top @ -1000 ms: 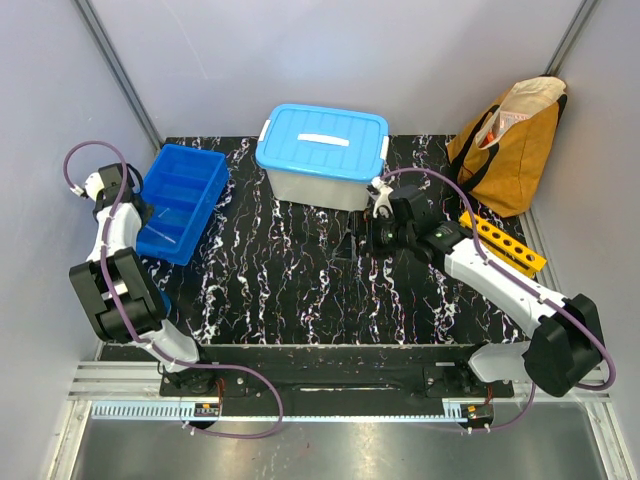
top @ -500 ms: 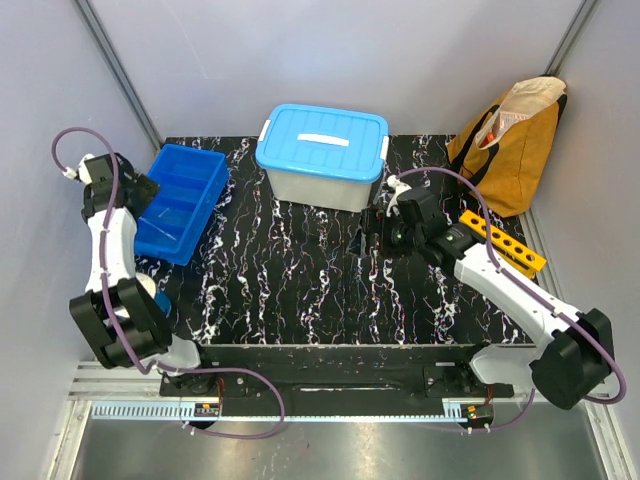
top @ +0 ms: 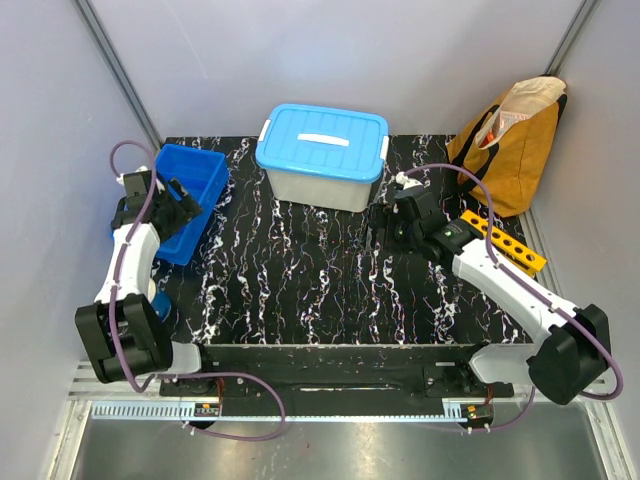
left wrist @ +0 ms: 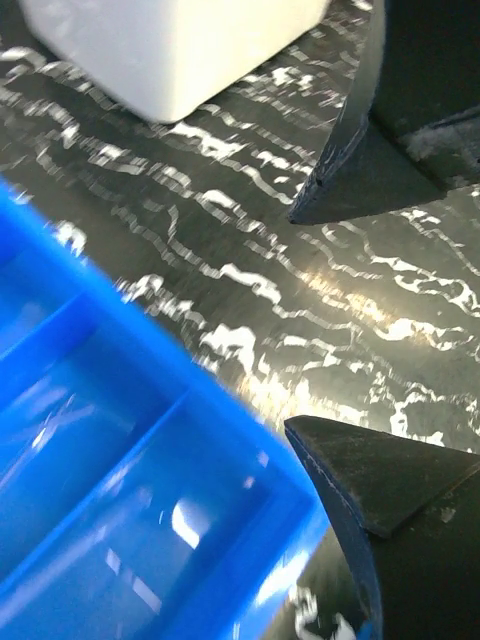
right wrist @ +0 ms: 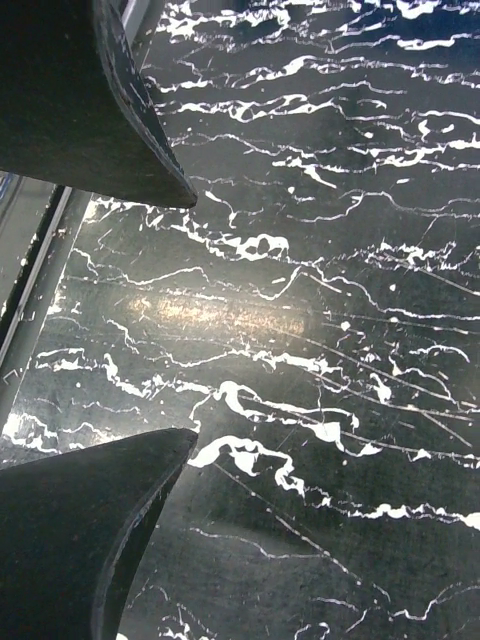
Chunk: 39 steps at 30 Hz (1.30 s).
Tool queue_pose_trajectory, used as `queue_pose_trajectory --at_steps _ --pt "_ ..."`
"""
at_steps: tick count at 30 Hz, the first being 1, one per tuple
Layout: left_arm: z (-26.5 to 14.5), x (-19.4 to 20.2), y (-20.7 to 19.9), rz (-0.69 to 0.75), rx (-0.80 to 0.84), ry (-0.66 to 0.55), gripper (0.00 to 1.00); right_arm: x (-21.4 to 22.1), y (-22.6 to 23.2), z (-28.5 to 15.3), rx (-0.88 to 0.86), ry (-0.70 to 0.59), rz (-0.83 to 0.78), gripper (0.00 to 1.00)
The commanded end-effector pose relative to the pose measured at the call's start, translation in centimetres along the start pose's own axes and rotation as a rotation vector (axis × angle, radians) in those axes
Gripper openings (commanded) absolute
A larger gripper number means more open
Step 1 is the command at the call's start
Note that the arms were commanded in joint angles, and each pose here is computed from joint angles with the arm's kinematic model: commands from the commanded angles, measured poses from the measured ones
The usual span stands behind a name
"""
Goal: Organize the chemistry lab equipment
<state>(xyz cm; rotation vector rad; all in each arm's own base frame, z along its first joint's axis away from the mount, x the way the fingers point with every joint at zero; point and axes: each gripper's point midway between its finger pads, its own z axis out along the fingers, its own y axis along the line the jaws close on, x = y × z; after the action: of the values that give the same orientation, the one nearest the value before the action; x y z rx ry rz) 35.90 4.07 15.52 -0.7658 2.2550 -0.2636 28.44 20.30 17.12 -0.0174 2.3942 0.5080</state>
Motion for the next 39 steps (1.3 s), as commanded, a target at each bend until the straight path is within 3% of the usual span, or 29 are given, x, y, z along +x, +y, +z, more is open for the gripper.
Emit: queue_pose_trajectory --at_steps 1,5,9,21,39 --pt "-0.6 -7.4 3.2 -0.012 -0.186 -0.202 0.79 -2.6 2.7 -0.9 -0.101 -0.056 0.035 0.94" --pt "0.1 -12.2 4.8 0.002 -0.308 -0.268 0.72 -2.9 3.7 -1.9 -0.150 -0.065 0.031 0.92" --pt "2.9 -14.0 5.8 0.033 -0.354 -0.244 0.65 -3.1 4.3 -3.0 -0.191 -0.077 0.011 0.90" --pt "9.4 -13.4 11.0 0.091 -0.530 -0.114 0.40 -3.5 5.7 -2.6 -0.266 -0.087 -0.004 0.89" --pt "9.3 -11.5 13.9 0.086 -0.647 -0.072 0.38 -3.8 6.1 -2.5 -0.284 -0.096 -0.017 0.89"
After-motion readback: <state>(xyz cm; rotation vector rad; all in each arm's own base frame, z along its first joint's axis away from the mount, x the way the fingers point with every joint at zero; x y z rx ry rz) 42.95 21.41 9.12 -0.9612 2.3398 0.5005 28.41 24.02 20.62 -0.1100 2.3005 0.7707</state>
